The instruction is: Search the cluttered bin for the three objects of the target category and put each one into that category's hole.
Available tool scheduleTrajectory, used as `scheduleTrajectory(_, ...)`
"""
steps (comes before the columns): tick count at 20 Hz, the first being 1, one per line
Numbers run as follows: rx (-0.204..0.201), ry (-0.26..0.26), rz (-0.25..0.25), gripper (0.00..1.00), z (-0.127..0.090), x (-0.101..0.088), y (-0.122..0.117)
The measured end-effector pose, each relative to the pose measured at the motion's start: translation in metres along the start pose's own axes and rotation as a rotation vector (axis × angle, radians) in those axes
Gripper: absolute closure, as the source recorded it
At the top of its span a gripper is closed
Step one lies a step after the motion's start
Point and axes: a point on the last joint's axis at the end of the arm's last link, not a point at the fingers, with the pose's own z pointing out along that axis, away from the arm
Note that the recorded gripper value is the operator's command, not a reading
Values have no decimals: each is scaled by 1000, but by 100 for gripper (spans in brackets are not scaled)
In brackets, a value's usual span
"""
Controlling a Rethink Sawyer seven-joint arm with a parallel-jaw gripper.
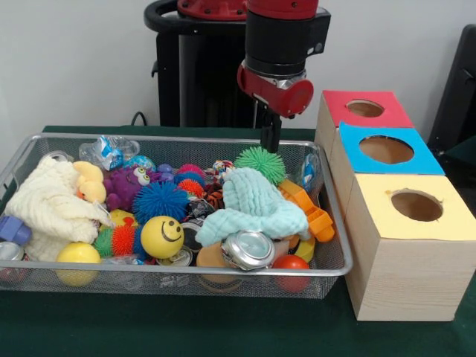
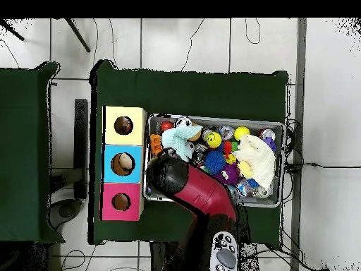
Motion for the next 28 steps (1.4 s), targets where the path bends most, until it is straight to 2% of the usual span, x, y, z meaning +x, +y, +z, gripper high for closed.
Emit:
scheduleTrajectory(5,-12,-5,-34,100,11,17,-6)
scheduleTrajectory(6,-14,-5,-60,100,17,28,-12)
scheduleTrajectory(8,-13,-3,-75,100,19,33,-15)
scheduleTrajectory(9,-10,8,-99,100,23,43,-22)
scheduleTrajectory(17,11,49,-173,100,21,69,-48)
scheduleTrajectory(21,13,56,-189,100,15,69,-62)
scheduleTrajectory(24,14,46,-192,100,7,62,-74)
scheduleTrajectory(28,6,16,-192,100,-8,43,-92)
